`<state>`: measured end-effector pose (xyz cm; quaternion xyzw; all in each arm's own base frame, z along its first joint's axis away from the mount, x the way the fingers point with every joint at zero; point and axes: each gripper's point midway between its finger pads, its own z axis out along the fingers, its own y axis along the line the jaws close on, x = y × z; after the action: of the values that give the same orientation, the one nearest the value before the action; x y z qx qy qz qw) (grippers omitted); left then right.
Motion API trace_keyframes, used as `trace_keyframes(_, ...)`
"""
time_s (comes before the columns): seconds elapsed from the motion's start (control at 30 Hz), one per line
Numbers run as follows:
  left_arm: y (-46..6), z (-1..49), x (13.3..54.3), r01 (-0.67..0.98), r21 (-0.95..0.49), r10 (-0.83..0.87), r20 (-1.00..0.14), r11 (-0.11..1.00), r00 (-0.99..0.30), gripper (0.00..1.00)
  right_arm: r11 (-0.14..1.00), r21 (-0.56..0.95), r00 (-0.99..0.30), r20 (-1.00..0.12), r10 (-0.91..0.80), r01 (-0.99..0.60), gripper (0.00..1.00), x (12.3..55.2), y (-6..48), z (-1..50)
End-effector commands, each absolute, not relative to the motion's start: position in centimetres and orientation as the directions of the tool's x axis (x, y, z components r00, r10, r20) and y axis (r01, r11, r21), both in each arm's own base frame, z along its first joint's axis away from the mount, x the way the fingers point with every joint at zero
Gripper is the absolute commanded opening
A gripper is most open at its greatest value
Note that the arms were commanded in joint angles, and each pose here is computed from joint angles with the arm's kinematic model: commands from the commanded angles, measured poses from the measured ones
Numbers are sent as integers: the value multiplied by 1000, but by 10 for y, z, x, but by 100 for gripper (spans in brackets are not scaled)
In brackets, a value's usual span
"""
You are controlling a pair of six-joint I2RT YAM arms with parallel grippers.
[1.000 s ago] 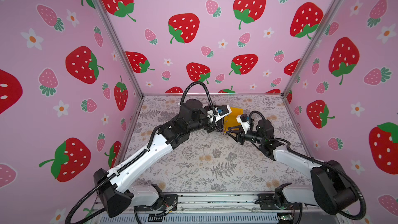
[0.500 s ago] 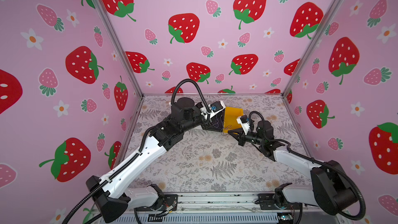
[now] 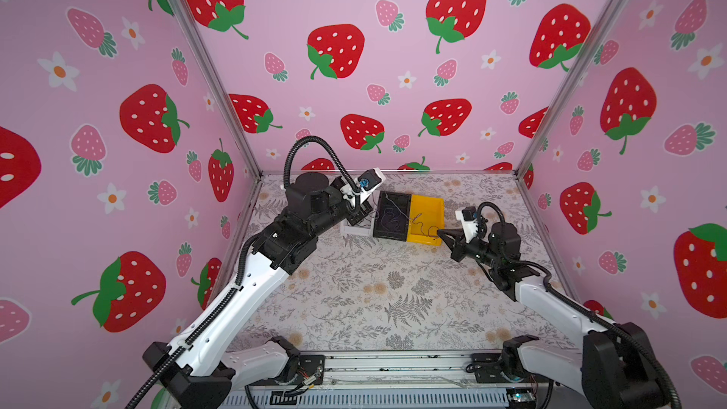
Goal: Untangle and sort cables by color
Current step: Straighten the cable.
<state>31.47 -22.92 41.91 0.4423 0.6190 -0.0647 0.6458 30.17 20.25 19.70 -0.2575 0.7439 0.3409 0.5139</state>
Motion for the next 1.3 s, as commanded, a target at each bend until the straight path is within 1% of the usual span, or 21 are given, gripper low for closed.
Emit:
trace_keyframes(0.0, -216, 426, 314, 623, 452, 415, -884, 639, 215, 0, 739, 233, -360, -933, -15, -632, 0, 313, 175, 191)
trace_keyframes(0.13, -209, 420, 315, 629, 432, 407, -892, 646, 195, 0, 815, 218, -374, -927, 1, -537, 0, 325, 150, 189)
trace_keyframes(0.37, -200, 407, 315, 644, 399, 397, -904, 653, 157, 0, 906, 183, -413, -910, 9, -381, 0, 342, 111, 184)
trace_keyframes(0.6, -182, 388, 326, 602, 410, 447, -889, 685, 98, 0, 919, 172, -382, -924, 25, -355, 0, 346, 92, 198)
trace_keyframes(0.73, -167, 372, 334, 576, 407, 474, -880, 709, 38, 0, 922, 170, -399, -917, 19, -347, 0, 345, 85, 196)
trace_keyframes(0.9, -160, 338, 332, 597, 375, 502, -863, 709, -54, 0, 900, 230, -491, -871, 21, -370, 0, 338, 92, 176)
trace_keyframes(1.03, -162, 295, 323, 645, 288, 490, -858, 708, -155, 0, 871, 343, -597, -799, 74, -351, 0, 326, 100, 150)
trace_keyframes(1.17, -169, 247, 312, 688, 172, 469, -840, 705, -271, 0, 860, 439, -715, -686, 134, -260, 0, 312, 102, 113)
trace_keyframes(1.27, -173, 219, 303, 699, 129, 473, -819, 703, -325, 0, 866, 460, -779, -610, 145, -199, 0, 303, 101, 86)
